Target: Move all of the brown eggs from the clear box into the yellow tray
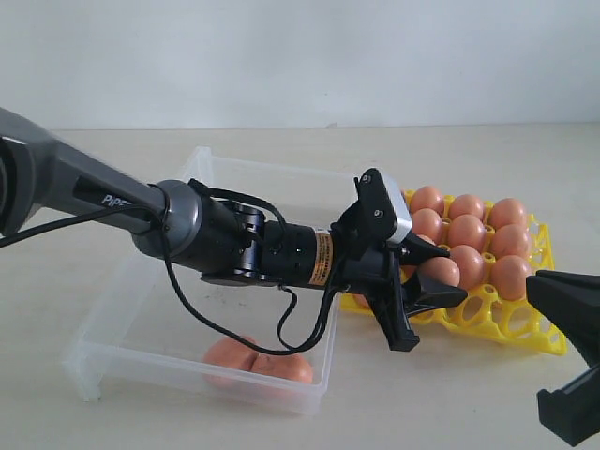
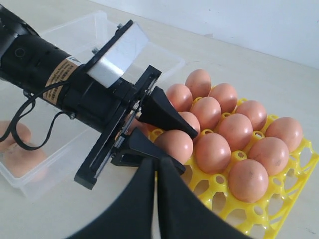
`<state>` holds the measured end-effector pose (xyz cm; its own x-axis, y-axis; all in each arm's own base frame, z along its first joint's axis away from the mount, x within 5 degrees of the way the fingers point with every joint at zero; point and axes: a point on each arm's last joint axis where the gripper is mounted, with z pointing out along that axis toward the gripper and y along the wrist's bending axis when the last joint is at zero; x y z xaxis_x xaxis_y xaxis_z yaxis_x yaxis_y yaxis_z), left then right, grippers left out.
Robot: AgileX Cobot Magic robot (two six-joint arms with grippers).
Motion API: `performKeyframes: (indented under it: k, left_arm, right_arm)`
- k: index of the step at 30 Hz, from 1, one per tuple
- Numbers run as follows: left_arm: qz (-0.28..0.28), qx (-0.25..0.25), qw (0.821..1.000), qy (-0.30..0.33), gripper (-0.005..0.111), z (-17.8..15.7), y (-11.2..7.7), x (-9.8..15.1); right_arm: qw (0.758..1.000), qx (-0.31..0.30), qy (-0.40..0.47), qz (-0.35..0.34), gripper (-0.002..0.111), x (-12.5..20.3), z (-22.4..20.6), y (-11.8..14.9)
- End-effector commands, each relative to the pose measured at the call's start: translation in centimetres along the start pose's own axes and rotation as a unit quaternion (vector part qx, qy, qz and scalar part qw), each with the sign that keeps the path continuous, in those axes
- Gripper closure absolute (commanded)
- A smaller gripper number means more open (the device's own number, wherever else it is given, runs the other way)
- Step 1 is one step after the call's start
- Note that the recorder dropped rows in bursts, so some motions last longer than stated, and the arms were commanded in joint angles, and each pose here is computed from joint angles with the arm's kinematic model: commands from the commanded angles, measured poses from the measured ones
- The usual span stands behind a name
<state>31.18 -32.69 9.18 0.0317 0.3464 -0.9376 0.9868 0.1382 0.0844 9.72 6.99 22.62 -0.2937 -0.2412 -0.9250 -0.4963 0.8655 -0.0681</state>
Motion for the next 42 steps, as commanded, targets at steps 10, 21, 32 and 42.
performKeyframes:
  k: [10, 21, 32, 42]
  left_arm:
    - [-0.038, -0.039, 0.998, 0.012, 0.05, 0.1, 0.8, 0.8]
    - [-0.038, -0.04, 0.998, -0.002, 0.047, 0.1, 0.8, 0.6]
    - [-0.049, -0.064, 0.997, -0.014, 0.051, 0.1, 1.3, 0.4]
    - [-0.004, -0.042, 0.99, -0.132, 0.102, -0.9, 1.0, -3.6]
  right_arm:
    - [1.0, 0.0, -0.006, 0.001, 0.108, -0.3, -0.1, 0.0]
    - [1.0, 0.0, -0.006, 0.001, 0.108, -0.3, -0.1, 0.0]
    - [1.0, 0.0, -0.006, 0.001, 0.108, -0.3, -0.1, 0.0]
    - [1.0, 0.0, -0.006, 0.001, 0.108, -0.3, -0.1, 0.0]
